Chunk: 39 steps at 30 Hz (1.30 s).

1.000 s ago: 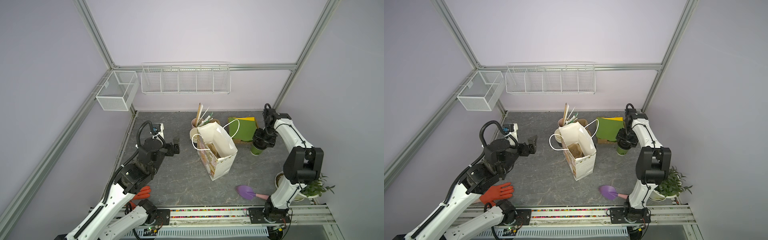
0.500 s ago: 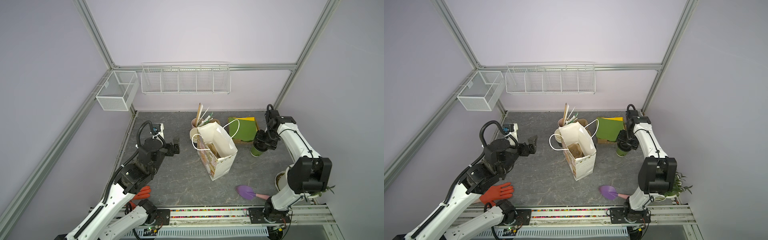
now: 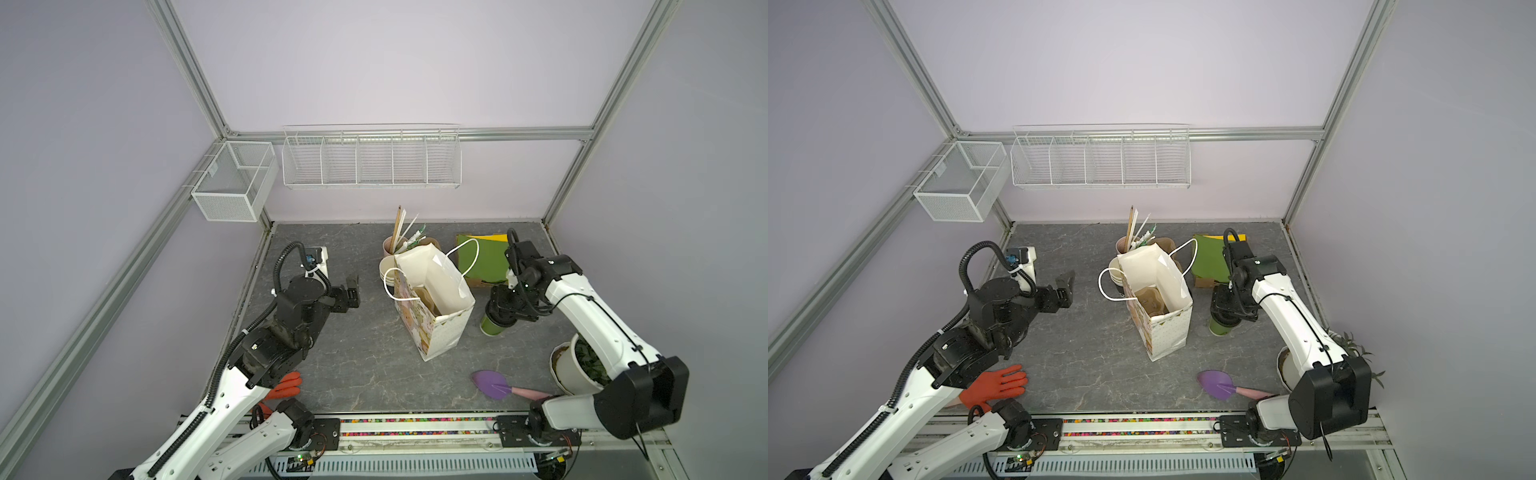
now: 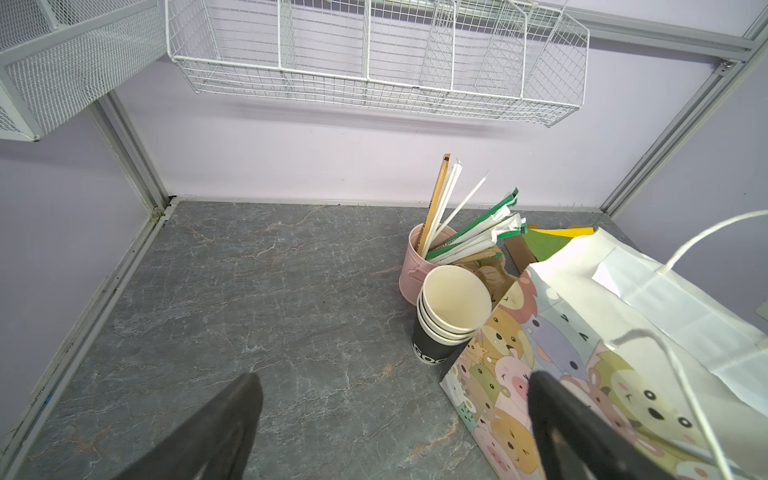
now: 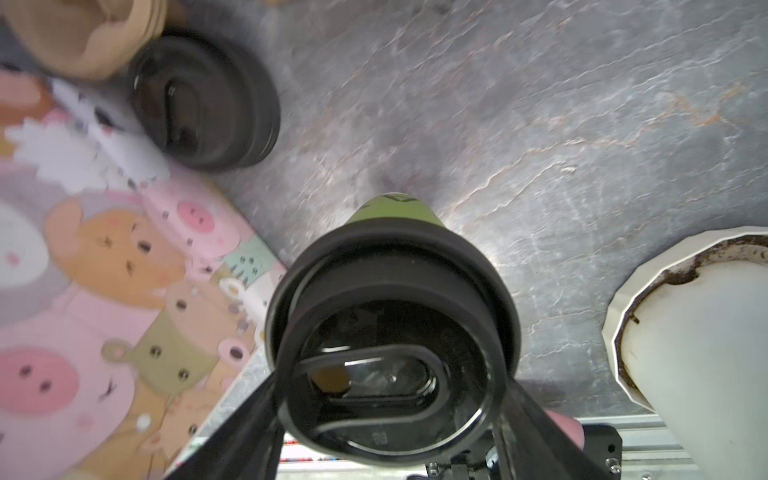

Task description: Pack the takeout coffee

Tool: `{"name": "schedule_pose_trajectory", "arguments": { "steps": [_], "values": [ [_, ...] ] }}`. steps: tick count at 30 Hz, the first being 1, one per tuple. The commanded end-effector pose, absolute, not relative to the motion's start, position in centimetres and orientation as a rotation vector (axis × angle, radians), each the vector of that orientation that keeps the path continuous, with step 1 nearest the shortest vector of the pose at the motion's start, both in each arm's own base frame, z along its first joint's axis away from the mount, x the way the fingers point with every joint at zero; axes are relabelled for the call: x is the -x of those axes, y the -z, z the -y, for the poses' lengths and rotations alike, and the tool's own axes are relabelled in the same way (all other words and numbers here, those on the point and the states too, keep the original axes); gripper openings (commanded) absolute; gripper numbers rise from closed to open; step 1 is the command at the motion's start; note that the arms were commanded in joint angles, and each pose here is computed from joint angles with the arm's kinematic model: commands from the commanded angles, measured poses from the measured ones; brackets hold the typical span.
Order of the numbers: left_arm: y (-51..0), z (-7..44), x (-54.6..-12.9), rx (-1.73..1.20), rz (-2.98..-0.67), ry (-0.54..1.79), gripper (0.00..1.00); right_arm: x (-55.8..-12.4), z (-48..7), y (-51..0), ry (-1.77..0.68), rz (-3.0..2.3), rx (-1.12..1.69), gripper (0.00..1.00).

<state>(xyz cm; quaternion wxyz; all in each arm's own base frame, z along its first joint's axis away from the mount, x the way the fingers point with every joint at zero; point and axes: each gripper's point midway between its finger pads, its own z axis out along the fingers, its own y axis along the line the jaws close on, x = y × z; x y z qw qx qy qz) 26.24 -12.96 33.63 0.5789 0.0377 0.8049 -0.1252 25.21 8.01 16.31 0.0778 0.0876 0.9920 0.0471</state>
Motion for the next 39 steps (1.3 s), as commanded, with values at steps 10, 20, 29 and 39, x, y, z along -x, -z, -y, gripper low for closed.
{"name": "schedule_pose_trajectory", "arguments": {
  "steps": [10,20,29,39],
  "values": [
    [-33.0,12.7,-26.4,-0.103,-1.898,0.256,1.00,-22.7,-7.6,-14.2,-0.059,-3.080,-0.127,0.76],
    [-32.8,12.8,-26.5,-0.106,-1.904,0.252,1.00,-22.3,-7.5,-13.7,-0.049,-3.098,-0.085,0.78],
    [-32.8,12.8,-26.5,-0.109,-1.906,0.251,0.99,-22.1,-7.1,-14.4,-0.030,-3.087,-0.084,0.87],
    [-33.0,12.5,-26.4,-0.091,-1.898,0.247,0.99,-21.0,-7.6,-16.7,-0.104,-3.084,-0.130,0.88]
  ]
}}
